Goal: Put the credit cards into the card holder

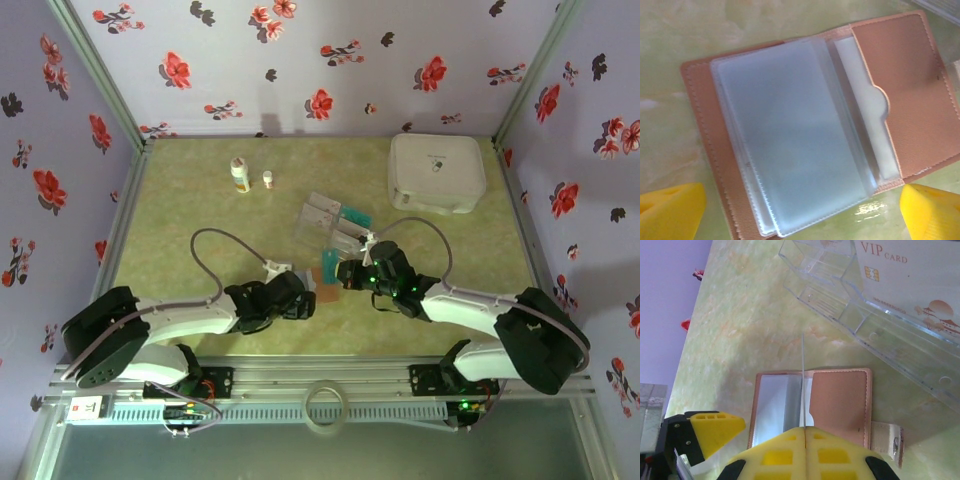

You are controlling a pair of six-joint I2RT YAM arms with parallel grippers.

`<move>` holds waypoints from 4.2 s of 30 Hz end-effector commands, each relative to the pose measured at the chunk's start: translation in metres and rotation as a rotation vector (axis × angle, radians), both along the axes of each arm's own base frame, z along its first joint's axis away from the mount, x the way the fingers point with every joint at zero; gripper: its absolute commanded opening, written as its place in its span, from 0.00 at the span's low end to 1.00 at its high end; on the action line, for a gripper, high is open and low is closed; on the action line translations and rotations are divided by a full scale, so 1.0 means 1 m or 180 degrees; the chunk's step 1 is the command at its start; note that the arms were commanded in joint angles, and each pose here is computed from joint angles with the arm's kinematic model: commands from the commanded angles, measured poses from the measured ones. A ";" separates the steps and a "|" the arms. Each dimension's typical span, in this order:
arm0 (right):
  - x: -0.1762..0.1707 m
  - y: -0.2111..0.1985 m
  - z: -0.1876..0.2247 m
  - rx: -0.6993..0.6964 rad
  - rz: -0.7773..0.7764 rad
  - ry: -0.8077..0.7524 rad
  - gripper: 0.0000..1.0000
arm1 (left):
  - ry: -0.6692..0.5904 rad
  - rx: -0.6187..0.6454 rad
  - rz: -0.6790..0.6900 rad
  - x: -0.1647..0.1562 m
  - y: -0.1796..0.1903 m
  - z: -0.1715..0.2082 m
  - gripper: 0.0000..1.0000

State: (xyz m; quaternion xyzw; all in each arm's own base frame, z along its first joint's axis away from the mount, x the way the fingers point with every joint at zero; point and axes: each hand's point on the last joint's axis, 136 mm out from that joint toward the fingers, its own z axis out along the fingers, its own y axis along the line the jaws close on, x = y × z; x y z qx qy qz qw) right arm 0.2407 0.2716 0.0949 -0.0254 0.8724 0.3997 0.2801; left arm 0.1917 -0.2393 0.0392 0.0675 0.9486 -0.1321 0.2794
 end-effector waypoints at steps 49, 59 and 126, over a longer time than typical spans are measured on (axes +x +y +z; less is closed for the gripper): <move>-0.003 0.036 -0.011 0.0277 0.0255 0.0129 0.00 | 0.0076 0.0600 0.0351 0.016 0.074 -0.023 1.00; -0.004 0.038 -0.014 0.0282 0.0263 0.0147 0.00 | 0.0094 0.0698 0.0445 0.017 0.084 -0.025 1.00; -0.017 0.048 -0.051 0.0647 0.0291 0.0418 0.00 | 0.0160 0.0695 0.0525 0.011 0.091 -0.031 1.00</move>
